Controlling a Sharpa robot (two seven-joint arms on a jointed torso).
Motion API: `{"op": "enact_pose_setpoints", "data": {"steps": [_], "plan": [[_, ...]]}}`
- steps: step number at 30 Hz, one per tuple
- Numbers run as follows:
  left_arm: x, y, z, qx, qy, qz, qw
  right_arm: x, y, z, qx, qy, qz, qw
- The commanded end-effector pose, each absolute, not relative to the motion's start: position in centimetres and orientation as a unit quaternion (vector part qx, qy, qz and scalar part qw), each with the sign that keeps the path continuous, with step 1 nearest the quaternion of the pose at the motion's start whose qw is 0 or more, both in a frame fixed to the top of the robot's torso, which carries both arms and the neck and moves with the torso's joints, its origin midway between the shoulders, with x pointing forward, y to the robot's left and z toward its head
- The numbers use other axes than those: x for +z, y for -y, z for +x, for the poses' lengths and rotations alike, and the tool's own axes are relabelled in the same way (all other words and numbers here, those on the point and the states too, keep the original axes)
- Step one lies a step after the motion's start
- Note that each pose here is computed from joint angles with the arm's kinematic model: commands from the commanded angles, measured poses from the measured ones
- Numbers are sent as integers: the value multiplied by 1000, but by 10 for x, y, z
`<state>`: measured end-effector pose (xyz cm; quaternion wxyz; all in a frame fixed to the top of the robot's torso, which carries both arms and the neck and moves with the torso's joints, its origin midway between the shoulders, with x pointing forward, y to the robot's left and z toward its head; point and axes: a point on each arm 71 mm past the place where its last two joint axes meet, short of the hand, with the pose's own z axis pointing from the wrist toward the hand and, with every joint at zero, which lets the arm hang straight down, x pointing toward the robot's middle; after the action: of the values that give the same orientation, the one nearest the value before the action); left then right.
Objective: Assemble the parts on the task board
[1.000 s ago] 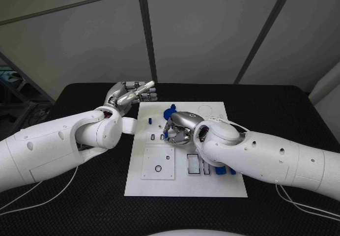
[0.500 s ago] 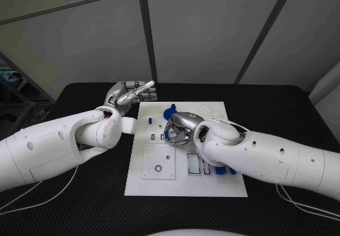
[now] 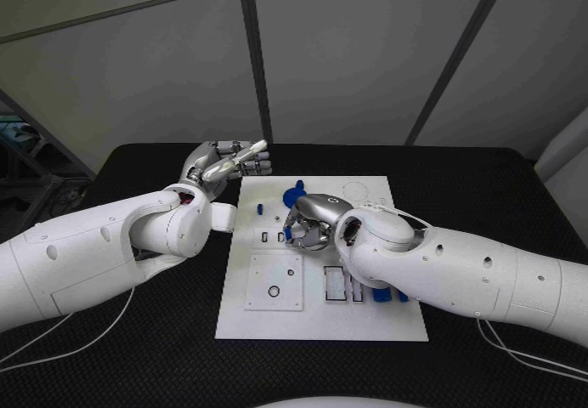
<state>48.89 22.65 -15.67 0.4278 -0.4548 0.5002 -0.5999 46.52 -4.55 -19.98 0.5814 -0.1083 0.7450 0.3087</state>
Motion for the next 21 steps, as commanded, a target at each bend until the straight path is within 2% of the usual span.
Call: {"op": "enact_pose_setpoints", "data": {"steps": [1, 21], "plan": [[-155, -225, 489, -605, -501, -448, 427, -205, 48, 465, 295, -757, -112, 573], [-155, -226, 489, -604, -501, -449, 427, -203, 49, 466, 298, -748, -103, 584]]}}
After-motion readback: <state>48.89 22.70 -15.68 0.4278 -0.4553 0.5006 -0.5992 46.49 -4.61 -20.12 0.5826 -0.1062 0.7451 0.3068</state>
